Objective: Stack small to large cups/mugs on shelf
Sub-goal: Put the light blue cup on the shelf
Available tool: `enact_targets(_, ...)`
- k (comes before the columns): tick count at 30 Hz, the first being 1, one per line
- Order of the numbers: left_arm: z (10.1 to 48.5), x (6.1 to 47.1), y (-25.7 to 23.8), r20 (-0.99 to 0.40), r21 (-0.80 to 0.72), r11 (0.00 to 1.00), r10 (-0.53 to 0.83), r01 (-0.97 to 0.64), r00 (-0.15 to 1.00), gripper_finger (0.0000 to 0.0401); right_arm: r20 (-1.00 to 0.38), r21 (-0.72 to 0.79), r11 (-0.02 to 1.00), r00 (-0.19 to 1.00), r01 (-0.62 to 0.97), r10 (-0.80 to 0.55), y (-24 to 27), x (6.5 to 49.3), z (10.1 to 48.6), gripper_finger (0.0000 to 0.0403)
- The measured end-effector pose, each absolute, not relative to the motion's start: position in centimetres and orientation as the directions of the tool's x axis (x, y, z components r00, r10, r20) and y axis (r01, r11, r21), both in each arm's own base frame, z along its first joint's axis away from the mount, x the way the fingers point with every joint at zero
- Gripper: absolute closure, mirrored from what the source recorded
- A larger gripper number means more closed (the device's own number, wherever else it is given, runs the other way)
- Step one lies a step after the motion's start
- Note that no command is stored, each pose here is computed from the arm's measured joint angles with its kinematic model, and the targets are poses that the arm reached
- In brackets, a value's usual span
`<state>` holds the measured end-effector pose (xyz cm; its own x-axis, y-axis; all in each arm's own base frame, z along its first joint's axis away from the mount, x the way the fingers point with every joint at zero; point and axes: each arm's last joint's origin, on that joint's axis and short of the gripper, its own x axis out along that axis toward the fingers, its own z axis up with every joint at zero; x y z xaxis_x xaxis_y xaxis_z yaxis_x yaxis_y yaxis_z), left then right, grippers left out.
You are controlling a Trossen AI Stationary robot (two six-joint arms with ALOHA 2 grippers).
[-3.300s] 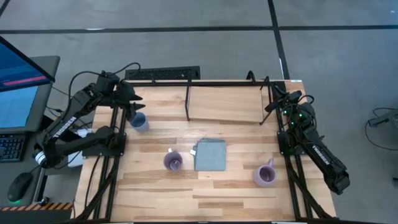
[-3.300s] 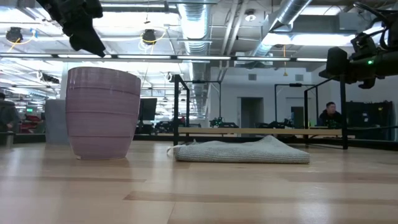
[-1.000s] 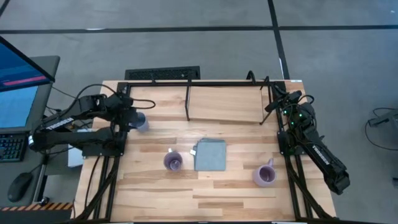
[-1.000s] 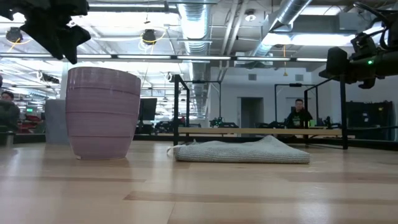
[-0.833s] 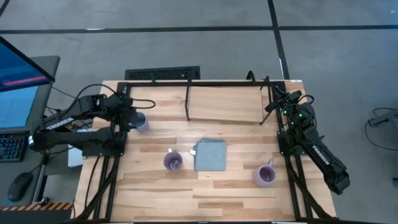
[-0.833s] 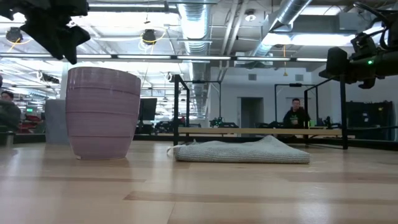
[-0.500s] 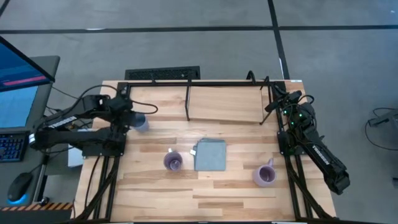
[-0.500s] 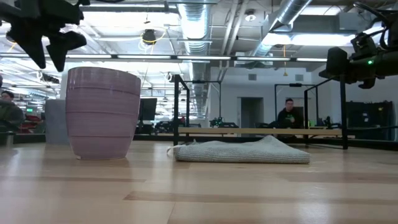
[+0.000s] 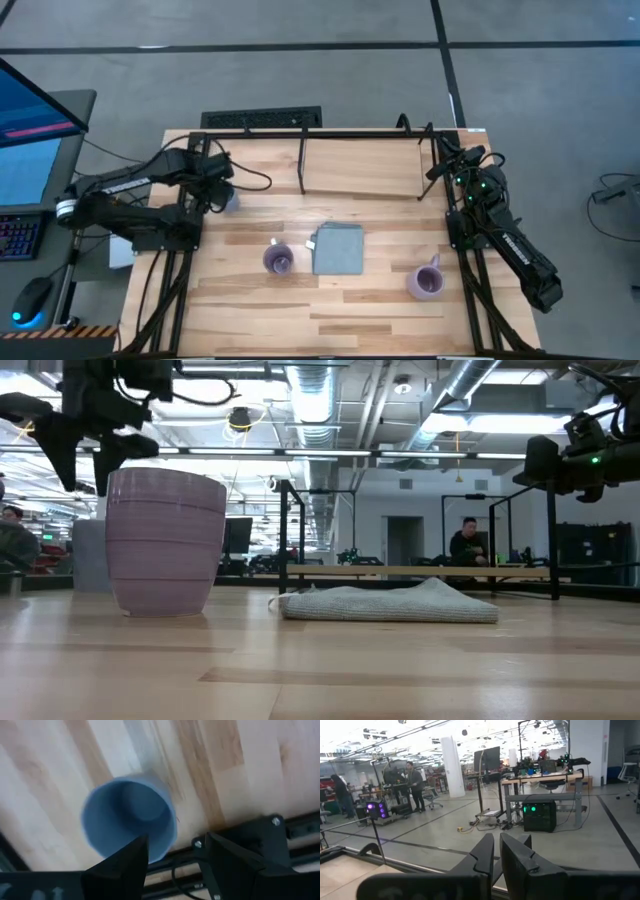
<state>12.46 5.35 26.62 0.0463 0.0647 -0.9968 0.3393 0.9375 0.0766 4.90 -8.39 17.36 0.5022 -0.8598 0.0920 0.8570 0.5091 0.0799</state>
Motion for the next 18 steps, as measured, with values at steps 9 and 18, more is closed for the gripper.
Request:
enact_targets(9, 25.1, 13.4, 5.6, -1.000, -0.025, 0.942, -0.022, 0.336, -0.014, 0.0256, 0.092, 0.080, 0.509, 0.502, 0.857, -0.860, -8.4, 4.9, 17.4, 0.0347)
enact_targets(18, 22.3, 12.3, 5.3, -0.992, -0.098, 0.952, -0.069, 0.291, -0.106, 0.0271, 0.092, 0.080, 0.509, 0.502, 0.857, -0.860, -8.4, 4.9, 17.4, 0.0347)
